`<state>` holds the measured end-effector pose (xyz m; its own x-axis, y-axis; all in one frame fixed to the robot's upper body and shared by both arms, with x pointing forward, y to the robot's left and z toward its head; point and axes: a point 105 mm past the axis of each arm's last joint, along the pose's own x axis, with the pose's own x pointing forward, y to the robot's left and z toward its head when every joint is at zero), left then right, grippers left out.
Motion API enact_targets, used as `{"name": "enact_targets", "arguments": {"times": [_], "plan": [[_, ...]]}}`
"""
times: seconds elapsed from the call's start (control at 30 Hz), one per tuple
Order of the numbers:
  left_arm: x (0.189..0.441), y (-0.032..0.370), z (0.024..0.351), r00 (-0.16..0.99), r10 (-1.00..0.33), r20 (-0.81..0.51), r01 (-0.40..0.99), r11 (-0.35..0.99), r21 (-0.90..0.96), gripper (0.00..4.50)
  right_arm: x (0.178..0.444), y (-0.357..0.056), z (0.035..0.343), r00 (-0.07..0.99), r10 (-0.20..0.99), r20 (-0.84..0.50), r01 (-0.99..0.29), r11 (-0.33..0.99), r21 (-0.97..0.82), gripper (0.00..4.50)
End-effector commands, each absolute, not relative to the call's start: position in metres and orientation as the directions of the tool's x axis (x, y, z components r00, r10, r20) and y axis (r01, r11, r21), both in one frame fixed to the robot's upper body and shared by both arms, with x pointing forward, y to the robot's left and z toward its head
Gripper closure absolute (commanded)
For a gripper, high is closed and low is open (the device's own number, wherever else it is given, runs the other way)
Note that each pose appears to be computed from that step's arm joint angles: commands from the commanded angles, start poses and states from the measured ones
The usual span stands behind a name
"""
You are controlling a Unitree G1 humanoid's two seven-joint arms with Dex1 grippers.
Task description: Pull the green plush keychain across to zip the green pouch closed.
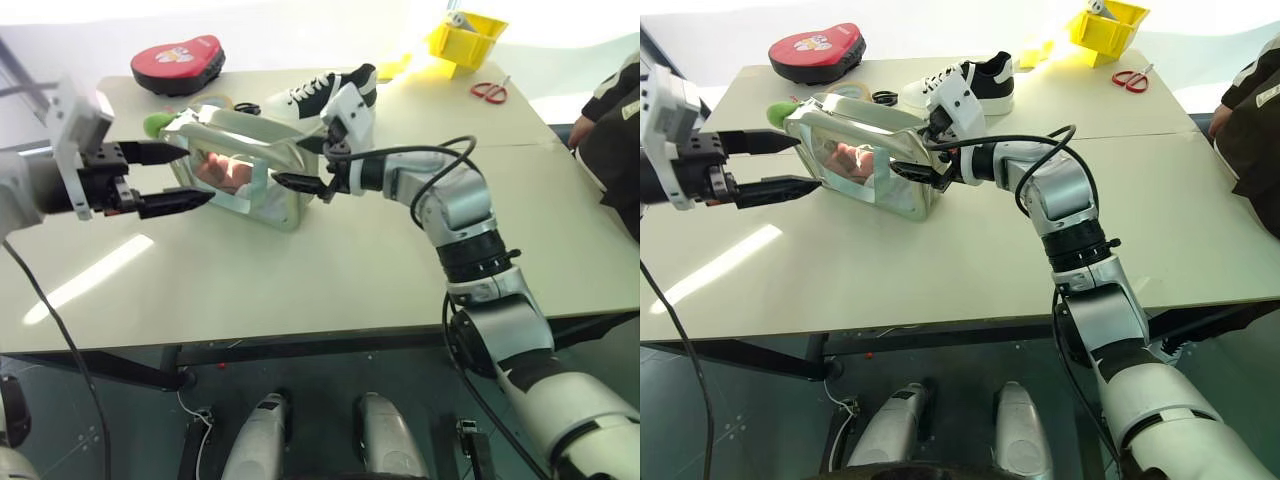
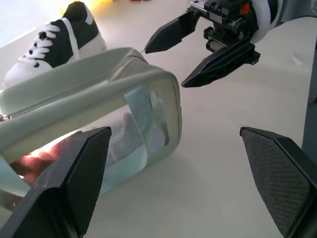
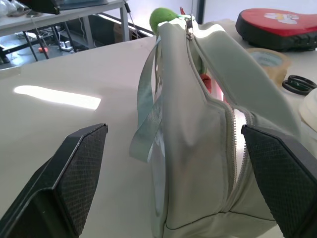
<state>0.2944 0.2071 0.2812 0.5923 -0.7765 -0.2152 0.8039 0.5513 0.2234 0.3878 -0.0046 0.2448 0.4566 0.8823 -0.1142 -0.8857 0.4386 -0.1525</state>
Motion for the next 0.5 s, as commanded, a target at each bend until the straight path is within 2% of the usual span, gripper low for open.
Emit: {"name": "enact_targets", "arguments": {"times": [0.03,0.1,0.27,0.4,0.5], "plan": [[0.286,0.207,0.296,0.616,-0.770,-0.164,0.779,0.565,0.272,0.07,0.384,0.008,0.256,0.423,0.903,-0.079,-0.894,0.401,-0.201,0.00],[0.284,0.206,0.292,0.614,-0.769,-0.180,0.781,0.560,0.276,0.07,0.384,0.011,0.254,0.410,0.909,-0.083,-0.900,0.387,-0.201,0.00],[0.285,0.207,0.296,0.629,-0.762,-0.152,0.768,0.579,0.273,0.00,0.386,0.004,0.252,0.404,0.908,-0.106,-0.891,0.365,-0.271,2.27],[0.285,0.208,0.291,0.624,-0.761,-0.177,0.774,0.573,0.268,0.00,0.390,-0.019,0.257,0.434,0.892,-0.126,-0.864,0.372,-0.338,4.48],[0.286,0.209,0.293,0.628,-0.759,-0.170,0.771,0.579,0.265,0.00,0.391,-0.042,0.262,0.446,0.879,-0.167,-0.842,0.349,-0.412,4.48]]}}
